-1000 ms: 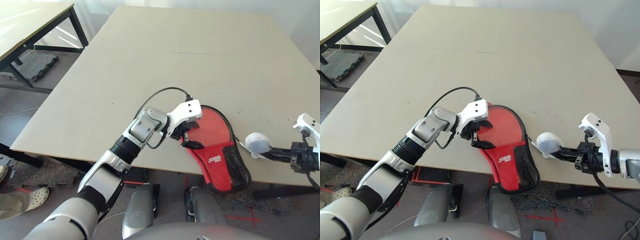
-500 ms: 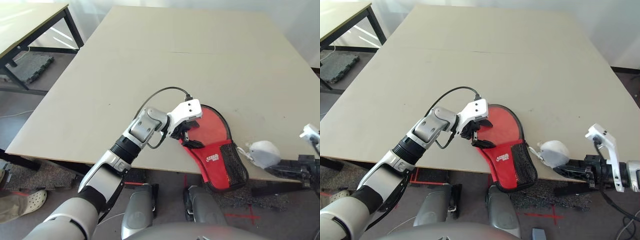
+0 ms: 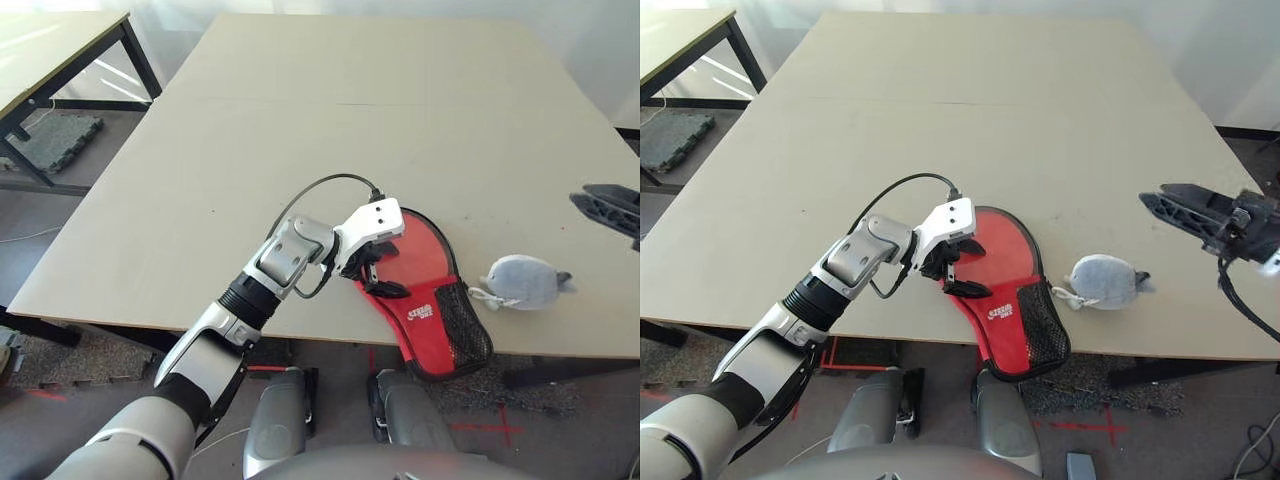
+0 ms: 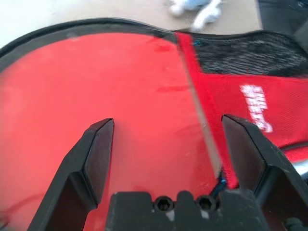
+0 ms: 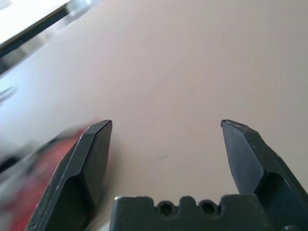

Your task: Store the ping-pong paddle in its case and zip it.

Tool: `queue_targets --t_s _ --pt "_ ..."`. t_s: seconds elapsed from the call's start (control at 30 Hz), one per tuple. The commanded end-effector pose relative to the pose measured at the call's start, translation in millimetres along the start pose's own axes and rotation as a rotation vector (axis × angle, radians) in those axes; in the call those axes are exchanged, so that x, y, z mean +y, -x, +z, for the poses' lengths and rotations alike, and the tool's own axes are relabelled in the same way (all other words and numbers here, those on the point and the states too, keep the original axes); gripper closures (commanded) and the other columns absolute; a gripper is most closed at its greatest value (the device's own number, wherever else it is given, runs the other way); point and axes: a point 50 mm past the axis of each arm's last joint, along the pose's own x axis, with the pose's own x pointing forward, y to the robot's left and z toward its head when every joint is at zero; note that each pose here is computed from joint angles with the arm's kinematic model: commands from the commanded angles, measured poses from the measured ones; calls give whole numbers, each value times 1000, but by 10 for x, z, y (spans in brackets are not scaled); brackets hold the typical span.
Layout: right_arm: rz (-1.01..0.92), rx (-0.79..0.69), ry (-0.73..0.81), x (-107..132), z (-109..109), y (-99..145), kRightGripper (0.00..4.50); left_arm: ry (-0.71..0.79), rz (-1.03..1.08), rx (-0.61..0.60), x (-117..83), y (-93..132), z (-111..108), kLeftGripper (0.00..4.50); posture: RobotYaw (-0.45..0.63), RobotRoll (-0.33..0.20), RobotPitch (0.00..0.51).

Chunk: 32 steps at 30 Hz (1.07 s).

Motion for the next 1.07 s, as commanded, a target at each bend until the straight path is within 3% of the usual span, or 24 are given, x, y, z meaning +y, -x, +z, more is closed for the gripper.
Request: queue_targets --t_s 0.03,0.2,0.33,0.57,0.77,1.07 --pt "-152 -39 42 -47 -283 -206 23 66 187 -108 165 154 16 0 21 0 108" --pt "-317 -134 76 -119 -424 -356 23 139 521 -350 430 473 149 0 26 0 104" --pt "-445 -205 98 -178 -482 -426 23 213 908 -513 639 906 22 0 35 0 99" --pt "-616 -223 159 -214 -627 -470 23 207 1419 -455 727 1464 -595 0 56 0 90" --pt "-752 -227 162 -241 -716 -527 23 201 1548 -507 725 1568 -766 0 23 0 89" --pt "-801 -242 89 -129 -861 -708 23 263 1564 -517 729 1484 -915 0 -14 0 87"
